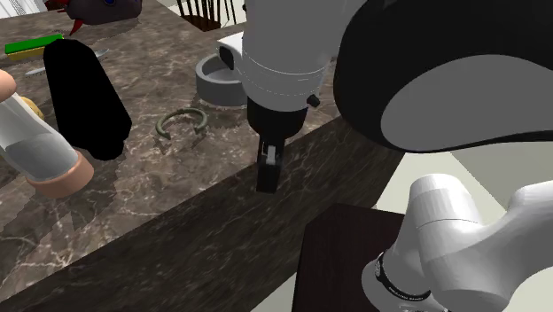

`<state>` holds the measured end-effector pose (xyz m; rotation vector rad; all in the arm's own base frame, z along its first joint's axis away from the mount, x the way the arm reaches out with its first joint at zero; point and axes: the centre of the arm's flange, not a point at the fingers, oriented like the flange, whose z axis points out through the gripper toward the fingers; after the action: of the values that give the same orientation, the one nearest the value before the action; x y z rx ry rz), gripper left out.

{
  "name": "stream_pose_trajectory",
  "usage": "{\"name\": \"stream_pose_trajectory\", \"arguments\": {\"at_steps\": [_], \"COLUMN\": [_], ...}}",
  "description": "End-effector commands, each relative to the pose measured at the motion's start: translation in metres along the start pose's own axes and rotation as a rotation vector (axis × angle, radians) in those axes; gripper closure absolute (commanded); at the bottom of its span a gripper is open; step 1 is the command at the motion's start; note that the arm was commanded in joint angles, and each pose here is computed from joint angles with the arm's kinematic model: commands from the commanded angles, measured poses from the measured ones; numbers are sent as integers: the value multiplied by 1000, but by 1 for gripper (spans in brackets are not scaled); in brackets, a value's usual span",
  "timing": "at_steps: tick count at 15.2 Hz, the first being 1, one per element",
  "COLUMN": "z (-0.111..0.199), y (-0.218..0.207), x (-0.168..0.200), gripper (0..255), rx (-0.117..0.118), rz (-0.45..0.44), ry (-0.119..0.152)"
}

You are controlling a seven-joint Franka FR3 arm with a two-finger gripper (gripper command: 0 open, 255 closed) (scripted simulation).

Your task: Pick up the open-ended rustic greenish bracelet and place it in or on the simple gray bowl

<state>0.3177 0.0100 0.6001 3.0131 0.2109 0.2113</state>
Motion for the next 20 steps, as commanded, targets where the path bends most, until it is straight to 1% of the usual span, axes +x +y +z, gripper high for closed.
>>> {"name": "stream_pose_trajectory", "arguments": {"at_steps": [1,9,17,18,20], "z": [0,-9,-5,-5,6], "y": [0,66,149,154,152], "x": [0,103,193,197,195], "gripper": [0,0,0,0,0], "rx": [0,50,101,104,104], "rz": [0,173,345,354,354], "ry": [0,-100,-200,-205,-205]}}
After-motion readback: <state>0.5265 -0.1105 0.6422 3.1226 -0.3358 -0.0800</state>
